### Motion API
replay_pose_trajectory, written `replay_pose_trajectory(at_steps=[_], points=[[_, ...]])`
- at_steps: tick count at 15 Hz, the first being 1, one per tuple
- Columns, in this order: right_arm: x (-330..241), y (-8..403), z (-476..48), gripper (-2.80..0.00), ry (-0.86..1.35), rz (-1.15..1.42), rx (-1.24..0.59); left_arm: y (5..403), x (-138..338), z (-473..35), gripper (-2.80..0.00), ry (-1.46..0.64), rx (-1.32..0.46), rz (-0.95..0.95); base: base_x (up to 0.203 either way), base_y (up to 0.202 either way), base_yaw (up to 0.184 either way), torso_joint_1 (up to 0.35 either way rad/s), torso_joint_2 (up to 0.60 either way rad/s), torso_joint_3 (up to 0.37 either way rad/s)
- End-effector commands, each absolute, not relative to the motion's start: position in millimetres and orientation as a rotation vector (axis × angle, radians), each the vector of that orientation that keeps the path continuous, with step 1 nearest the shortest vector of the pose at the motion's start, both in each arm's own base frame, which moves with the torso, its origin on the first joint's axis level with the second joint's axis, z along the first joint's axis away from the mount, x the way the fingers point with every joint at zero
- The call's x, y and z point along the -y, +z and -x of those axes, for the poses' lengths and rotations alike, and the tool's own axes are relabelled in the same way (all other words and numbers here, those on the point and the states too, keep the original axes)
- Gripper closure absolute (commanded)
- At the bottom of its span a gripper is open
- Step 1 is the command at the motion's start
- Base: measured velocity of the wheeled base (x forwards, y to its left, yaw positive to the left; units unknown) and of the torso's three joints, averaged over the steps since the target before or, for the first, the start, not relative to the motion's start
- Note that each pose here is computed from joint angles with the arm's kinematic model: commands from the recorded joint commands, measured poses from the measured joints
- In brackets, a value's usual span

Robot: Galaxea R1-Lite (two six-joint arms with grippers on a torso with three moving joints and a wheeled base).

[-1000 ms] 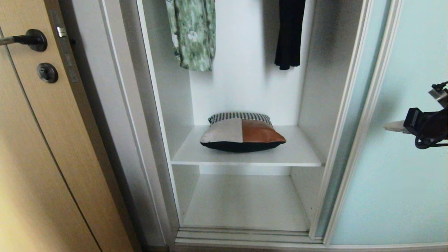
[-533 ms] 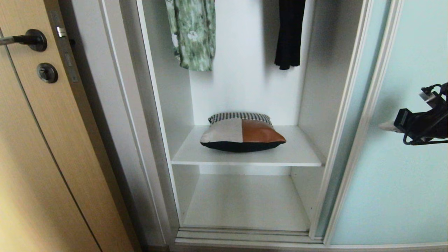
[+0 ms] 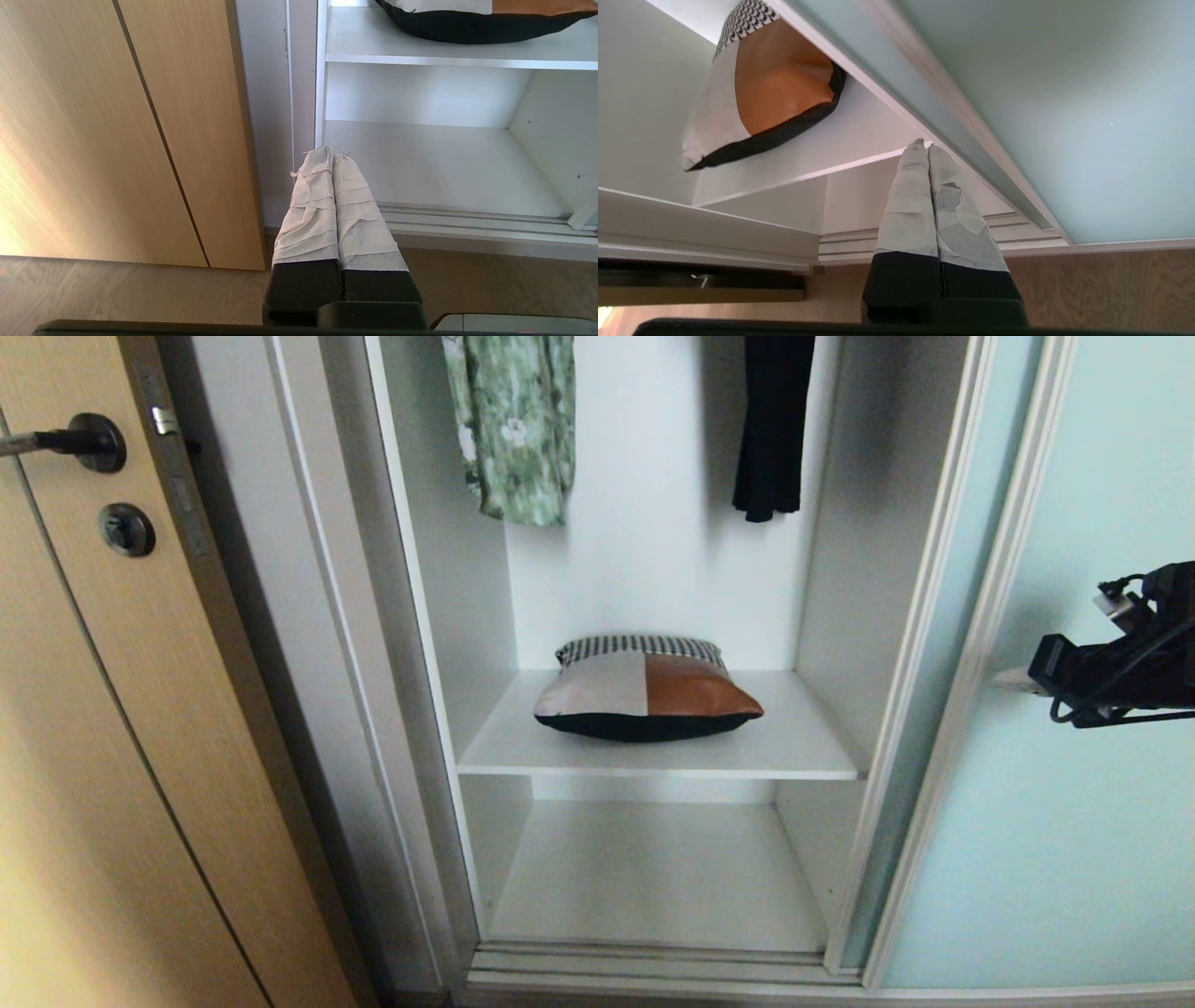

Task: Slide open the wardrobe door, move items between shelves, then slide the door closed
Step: Close the door

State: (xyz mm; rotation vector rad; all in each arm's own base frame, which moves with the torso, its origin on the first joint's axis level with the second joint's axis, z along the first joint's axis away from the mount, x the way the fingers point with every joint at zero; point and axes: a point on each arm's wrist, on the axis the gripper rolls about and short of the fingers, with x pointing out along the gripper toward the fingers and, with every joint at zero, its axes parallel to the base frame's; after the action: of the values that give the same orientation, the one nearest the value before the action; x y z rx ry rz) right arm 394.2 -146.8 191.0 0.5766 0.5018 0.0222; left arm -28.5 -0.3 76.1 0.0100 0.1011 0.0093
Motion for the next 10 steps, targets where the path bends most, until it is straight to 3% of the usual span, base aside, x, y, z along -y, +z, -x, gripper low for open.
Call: replay_pose_trajectory(at_steps=[1,10], points=[[150,184,-400,0.00,0.009,-0.583,-0.509,76,0,28,0.00,0.010,-0.104,-0.010,0.000,0.000,0.000,0.000,0.00,0.000],[158,174,-417,0.00,-0.025,-0.568,-0.489,76,0,28,0.00,0.010,-0.104,-0.010,0.000,0.000,0.000,0.000,0.00,0.000]])
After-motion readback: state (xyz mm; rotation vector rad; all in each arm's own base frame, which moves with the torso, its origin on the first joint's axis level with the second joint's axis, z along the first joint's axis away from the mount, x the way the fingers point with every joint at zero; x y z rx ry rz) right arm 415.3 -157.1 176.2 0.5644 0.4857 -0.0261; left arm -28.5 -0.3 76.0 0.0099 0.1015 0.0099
